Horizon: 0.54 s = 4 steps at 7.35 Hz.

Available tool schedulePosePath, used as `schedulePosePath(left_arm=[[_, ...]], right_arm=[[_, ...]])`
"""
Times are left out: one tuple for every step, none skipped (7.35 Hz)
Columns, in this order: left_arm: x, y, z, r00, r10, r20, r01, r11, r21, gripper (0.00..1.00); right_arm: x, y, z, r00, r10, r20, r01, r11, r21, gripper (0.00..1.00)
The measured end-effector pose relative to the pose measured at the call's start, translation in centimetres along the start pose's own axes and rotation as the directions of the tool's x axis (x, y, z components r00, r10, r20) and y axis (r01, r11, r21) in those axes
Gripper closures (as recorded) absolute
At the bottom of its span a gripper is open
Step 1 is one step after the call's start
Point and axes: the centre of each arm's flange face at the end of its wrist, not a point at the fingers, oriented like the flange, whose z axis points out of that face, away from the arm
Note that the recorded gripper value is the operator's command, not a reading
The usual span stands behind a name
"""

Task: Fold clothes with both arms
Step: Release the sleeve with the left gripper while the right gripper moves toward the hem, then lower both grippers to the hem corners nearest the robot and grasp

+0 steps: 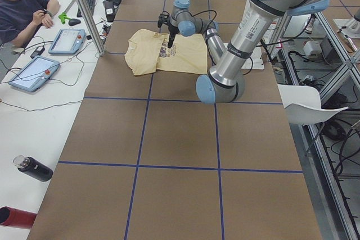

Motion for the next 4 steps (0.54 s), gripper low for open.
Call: schedulePosePath(left_arm=[[-2.2, 2.3, 0.2, 1.000, 0.004, -0.020, -0.004, 1.000, -0.003, 0.00], [-3.5, 5.4, 1.2, 0.998, -0.005, -0.057, 0.005, 1.000, -0.005, 0.01], [-3.2, 9.2, 2.7, 0.996, -0.049, -0.077, 0.048, 0.999, -0.009, 0.01], [-1.8, 12.8, 4.0, 0.991, -0.105, -0.086, 0.103, 0.994, -0.026, 0.01]], right_arm=[[-2.2, 3.3, 0.2, 1.000, 0.011, -0.024, -0.011, 1.000, 0.007, 0.00], [-3.1, 5.6, 0.5, 0.999, 0.017, -0.038, -0.017, 1.000, 0.008, 0.00], [-3.0, 7.0, 0.9, 0.999, 0.023, -0.032, -0.023, 1.000, 0.010, 0.00], [-1.8, 7.9, 1.3, 1.000, 0.026, -0.008, -0.026, 1.000, 0.014, 0.00]])
